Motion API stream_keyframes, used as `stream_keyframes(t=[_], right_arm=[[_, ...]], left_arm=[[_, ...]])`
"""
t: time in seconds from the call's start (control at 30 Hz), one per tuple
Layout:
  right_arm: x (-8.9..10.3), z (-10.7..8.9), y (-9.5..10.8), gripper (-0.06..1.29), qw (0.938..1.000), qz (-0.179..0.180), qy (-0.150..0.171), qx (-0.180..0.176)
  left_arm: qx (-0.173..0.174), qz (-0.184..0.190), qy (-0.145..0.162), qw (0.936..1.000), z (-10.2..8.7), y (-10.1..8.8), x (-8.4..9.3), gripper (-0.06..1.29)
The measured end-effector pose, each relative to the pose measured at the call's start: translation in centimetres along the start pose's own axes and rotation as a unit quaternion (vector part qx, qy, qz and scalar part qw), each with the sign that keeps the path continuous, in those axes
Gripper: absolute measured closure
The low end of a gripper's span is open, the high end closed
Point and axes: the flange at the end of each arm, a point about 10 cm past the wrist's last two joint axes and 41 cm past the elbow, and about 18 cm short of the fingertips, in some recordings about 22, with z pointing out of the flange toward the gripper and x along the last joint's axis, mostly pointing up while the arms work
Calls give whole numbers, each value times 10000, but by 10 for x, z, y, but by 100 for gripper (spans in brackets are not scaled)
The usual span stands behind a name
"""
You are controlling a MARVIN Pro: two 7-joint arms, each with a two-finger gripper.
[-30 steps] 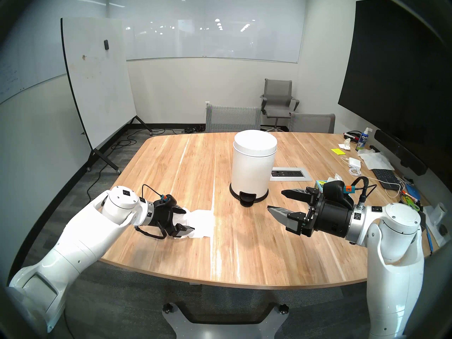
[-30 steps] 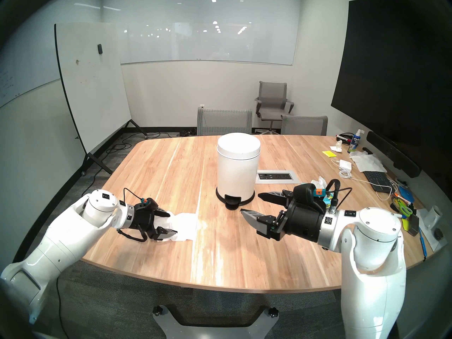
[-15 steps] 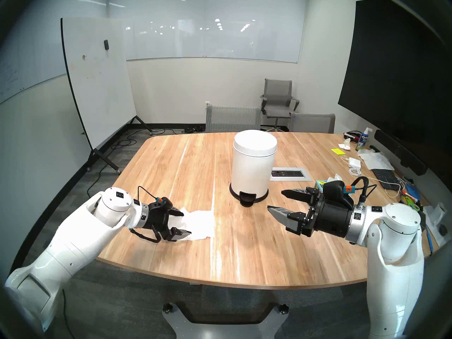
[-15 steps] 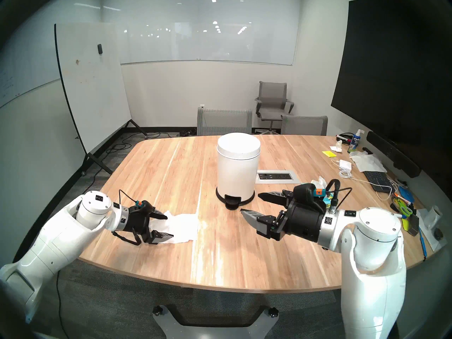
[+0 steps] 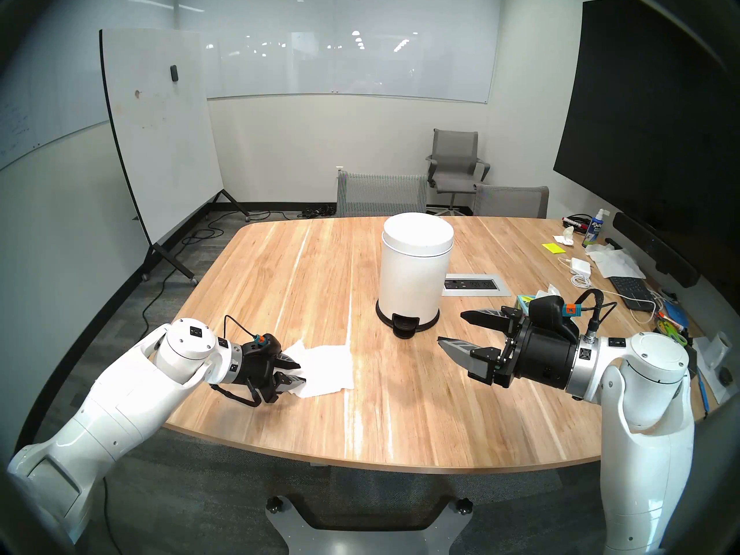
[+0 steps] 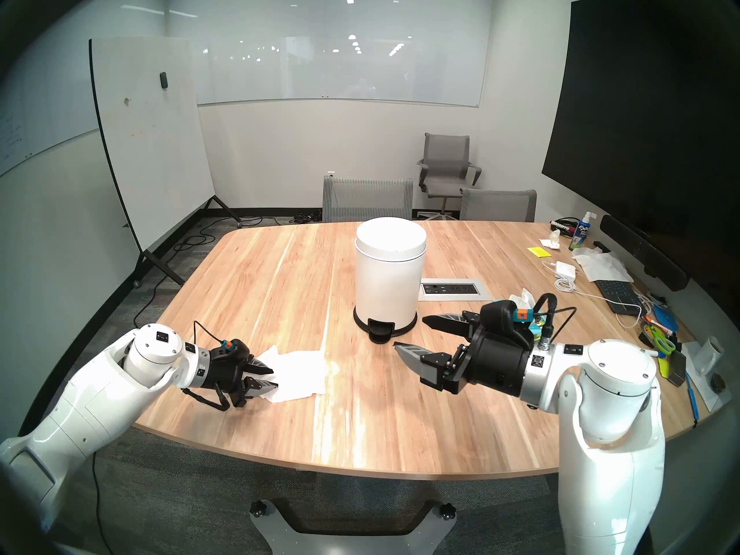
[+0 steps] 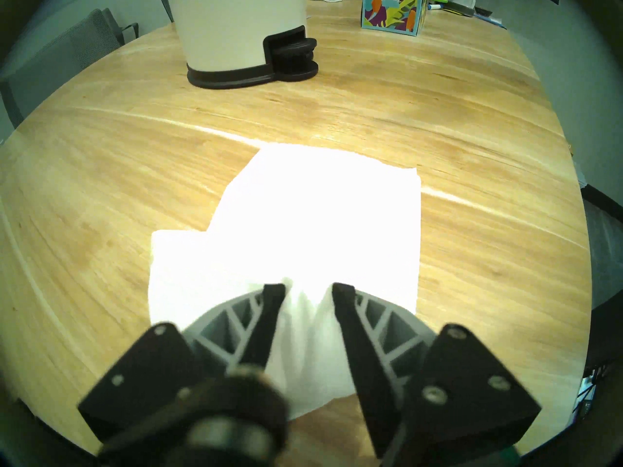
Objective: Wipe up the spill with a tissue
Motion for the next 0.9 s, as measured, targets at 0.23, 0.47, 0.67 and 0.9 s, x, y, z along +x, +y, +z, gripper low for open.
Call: stream_keyframes(t=[0.23,0.47,0.67,0.9], right_arm=[[0,0,0,0,10000,0,0,0],[0,0,0,0,10000,0,0,0],[0,0,0,0,10000,0,0,0],[0,0,0,0,10000,0,0,0]], left_arm=[[-8,18,23,10000,1,3,-3,89],[-20,40,62,10000,0,4,-4,115],[-64,39,79,9999,0,8,-4,125],[-96,-71,86,9999,5,19,1,125]])
